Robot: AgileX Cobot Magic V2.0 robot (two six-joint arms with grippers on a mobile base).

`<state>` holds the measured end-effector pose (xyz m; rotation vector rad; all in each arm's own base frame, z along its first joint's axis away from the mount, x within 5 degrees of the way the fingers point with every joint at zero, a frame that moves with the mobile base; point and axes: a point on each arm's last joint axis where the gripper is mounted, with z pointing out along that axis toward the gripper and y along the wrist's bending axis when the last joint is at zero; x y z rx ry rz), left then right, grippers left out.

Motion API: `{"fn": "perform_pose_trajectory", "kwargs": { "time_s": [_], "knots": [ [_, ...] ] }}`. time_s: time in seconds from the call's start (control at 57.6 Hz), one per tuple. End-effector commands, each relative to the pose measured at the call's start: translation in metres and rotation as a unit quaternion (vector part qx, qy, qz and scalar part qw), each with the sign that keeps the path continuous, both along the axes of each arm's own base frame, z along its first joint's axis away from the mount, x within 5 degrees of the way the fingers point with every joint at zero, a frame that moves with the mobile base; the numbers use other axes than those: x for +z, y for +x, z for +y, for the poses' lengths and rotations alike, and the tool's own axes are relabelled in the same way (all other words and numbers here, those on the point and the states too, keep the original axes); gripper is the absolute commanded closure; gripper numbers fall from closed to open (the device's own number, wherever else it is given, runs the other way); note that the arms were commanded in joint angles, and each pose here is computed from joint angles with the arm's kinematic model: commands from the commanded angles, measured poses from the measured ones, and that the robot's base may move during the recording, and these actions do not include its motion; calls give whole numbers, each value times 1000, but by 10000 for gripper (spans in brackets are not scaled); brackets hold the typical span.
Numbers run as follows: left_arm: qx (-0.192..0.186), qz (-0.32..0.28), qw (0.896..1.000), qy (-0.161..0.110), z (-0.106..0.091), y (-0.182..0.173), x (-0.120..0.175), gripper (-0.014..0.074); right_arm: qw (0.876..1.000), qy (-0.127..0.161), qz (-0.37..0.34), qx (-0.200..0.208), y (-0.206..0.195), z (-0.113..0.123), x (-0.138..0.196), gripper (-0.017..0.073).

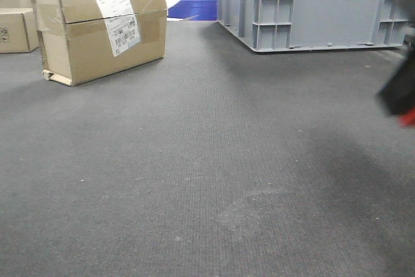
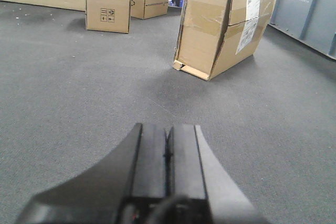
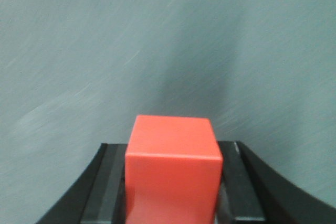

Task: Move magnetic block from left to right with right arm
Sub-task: 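Lower the held red cube onto the carpet with the right gripper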

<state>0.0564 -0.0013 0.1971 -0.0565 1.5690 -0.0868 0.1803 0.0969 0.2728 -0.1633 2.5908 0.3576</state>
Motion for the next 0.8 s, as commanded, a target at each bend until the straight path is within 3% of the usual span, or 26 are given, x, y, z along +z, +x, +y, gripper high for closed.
{"fn": "perform_pose_trajectory", "kwargs": {
  "time_s": [0.0,0.191,0.451,0.59,0.781],
  "knots": [
    [5,-41,999,-6,1,-1,5,720,999,19,26,-15,11,21,10,263],
    [5,-41,999,-6,1,-1,5,720,994,-7,110,-1,30,75,-2,263],
    [5,-41,999,-6,1,-1,5,720,989,-22,148,15,53,143,-5,261],
    [5,-41,999,-6,1,-1,5,720,986,-39,163,7,64,163,-12,261],
    [5,-41,999,-6,1,-1,5,720,985,-45,167,-3,73,172,-16,242]
  ]
}}
